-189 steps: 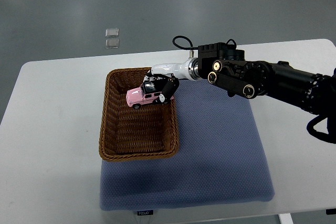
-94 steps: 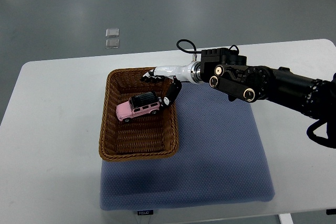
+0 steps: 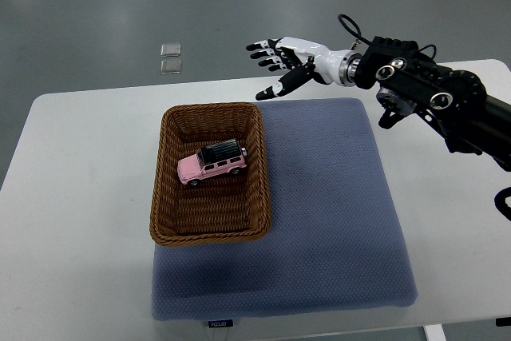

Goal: Place pink car in brown basket

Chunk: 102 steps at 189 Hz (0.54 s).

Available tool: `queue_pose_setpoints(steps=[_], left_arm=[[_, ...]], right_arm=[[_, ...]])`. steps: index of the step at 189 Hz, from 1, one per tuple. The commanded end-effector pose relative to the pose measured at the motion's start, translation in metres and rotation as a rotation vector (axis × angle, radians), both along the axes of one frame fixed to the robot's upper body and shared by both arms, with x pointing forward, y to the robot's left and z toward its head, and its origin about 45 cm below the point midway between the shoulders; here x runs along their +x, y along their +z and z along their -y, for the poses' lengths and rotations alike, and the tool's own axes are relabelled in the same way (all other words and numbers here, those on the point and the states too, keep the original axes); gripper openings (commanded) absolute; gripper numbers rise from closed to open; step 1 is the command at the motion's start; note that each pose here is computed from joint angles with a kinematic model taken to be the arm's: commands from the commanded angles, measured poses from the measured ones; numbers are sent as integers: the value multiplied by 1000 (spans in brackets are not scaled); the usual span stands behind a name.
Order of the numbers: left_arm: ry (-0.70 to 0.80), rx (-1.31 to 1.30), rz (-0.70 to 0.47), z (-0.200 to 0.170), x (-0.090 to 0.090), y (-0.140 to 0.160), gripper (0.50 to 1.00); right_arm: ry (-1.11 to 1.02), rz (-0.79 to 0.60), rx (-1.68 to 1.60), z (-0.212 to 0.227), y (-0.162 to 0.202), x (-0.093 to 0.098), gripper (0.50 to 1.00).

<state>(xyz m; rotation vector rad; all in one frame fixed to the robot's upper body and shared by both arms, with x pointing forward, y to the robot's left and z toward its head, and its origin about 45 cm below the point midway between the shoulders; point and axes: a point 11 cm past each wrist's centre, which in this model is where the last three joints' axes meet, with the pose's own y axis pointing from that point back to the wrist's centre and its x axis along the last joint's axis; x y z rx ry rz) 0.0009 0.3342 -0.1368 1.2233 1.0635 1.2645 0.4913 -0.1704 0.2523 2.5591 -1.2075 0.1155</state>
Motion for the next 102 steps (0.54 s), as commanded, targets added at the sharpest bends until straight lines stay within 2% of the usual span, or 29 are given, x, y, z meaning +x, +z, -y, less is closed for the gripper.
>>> queue_pose_setpoints(steps=[1,47,68,102], left_arm=[[0,0,0,0,0,0,1000],[0,1,0,0,0,0,1000],[1,1,0,0,0,0,1000],[1,1,0,0,0,0,1000]], right_arm=[[-153,-56,312,34,-5,-1,911],[-468,-155,907,97,-49,-24,913],[-542,-196,999,104,-68,-31,913],[-576,-207,1013,108,-76,-34,913]])
